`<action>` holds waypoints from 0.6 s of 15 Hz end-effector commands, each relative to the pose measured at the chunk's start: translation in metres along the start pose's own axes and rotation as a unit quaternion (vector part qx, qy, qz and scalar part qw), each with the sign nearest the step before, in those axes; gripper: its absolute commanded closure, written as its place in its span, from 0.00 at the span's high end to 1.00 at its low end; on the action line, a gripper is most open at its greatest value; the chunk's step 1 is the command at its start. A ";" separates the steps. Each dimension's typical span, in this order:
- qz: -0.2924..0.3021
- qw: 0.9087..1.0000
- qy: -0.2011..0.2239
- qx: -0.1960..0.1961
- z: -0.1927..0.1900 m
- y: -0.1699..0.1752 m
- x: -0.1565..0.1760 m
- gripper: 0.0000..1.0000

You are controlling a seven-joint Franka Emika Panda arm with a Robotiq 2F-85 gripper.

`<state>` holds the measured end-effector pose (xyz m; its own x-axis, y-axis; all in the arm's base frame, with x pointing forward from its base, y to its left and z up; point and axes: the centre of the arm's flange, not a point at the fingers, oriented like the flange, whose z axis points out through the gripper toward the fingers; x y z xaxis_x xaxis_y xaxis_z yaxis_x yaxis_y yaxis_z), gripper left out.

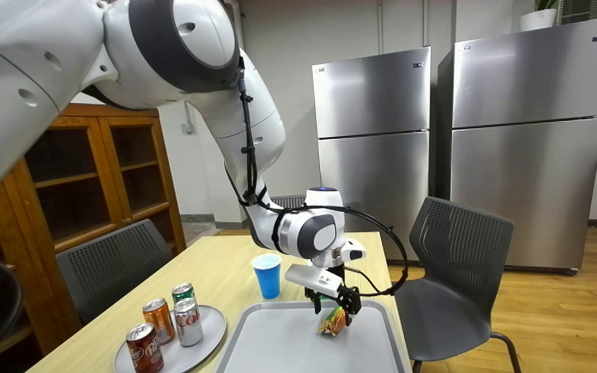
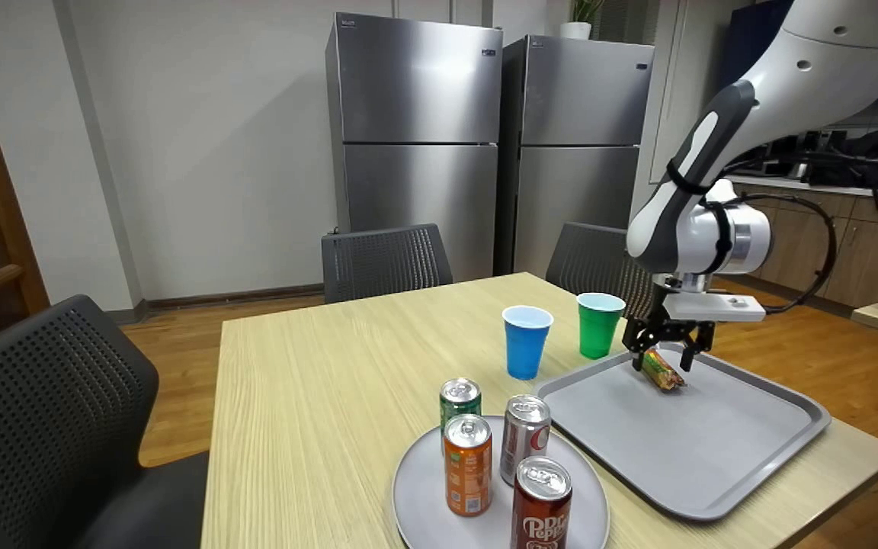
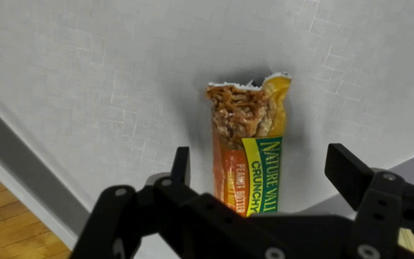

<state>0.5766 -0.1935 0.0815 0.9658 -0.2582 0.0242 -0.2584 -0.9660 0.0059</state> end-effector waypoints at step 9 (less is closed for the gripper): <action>0.011 1.000 0.016 -0.008 -0.012 0.003 0.001 0.17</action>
<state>0.5766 -0.1973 0.0798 0.9628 -0.2674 0.0379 -0.2680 -0.9633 0.0127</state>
